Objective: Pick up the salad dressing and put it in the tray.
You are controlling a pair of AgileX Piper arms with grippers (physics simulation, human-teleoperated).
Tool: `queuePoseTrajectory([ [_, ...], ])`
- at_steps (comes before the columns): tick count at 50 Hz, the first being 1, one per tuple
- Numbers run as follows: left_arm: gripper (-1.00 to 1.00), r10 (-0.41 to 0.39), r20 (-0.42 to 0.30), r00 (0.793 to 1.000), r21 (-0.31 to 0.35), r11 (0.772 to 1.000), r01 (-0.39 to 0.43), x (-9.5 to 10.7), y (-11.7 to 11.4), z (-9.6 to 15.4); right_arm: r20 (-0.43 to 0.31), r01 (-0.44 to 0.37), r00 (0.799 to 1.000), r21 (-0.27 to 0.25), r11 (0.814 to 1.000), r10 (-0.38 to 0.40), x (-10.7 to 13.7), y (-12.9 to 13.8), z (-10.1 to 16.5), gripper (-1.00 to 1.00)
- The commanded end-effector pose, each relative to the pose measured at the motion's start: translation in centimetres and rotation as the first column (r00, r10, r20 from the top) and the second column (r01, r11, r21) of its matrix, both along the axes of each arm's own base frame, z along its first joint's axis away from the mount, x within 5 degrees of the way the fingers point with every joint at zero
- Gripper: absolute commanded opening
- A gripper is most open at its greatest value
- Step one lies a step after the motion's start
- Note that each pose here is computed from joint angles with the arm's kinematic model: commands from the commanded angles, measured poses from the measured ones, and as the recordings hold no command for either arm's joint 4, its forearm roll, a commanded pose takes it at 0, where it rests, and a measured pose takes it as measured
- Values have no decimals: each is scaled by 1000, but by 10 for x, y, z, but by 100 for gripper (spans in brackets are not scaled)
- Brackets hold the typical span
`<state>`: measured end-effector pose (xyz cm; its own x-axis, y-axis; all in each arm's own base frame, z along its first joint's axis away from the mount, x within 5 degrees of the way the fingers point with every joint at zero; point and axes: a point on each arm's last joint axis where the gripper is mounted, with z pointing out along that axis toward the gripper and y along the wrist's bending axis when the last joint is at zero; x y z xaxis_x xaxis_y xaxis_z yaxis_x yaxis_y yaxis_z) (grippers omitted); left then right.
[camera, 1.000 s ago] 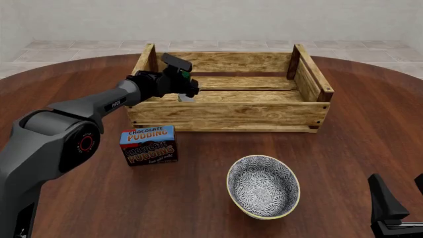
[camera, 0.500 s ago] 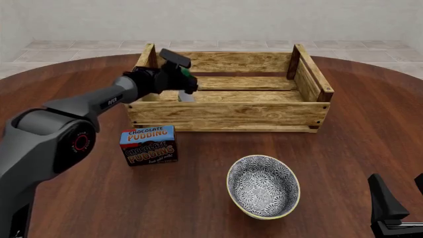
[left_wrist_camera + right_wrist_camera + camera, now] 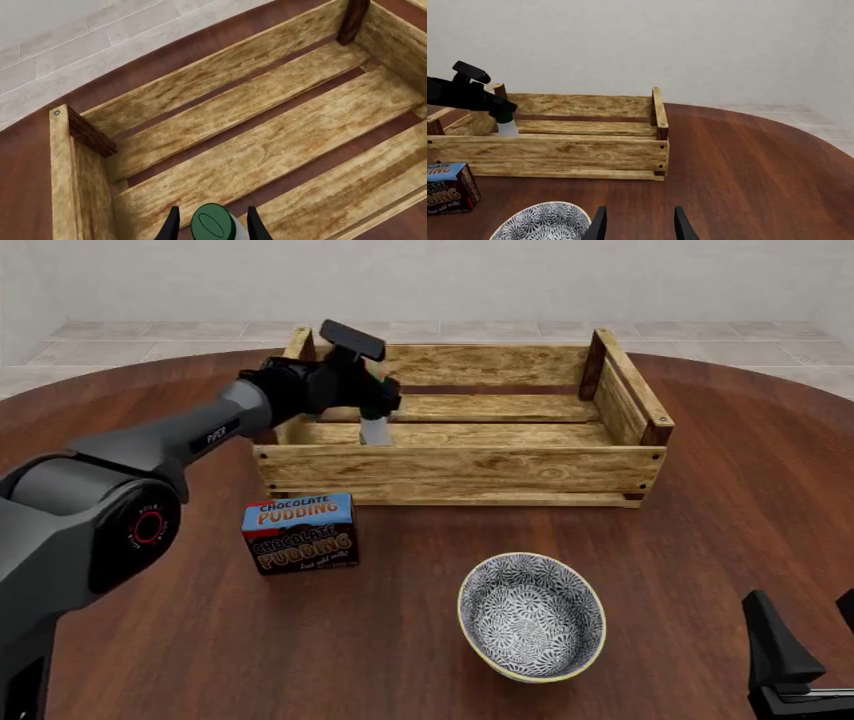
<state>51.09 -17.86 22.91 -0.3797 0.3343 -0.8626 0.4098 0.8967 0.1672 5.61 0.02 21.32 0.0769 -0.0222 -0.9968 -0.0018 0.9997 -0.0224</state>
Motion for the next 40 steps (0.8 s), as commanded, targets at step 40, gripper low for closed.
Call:
queuePoseTrajectory([
  [40,100,-24,109,994,-33,999,28,-45,3,90,8,5,1000,-3,1000,-5,0,0,1,100],
])
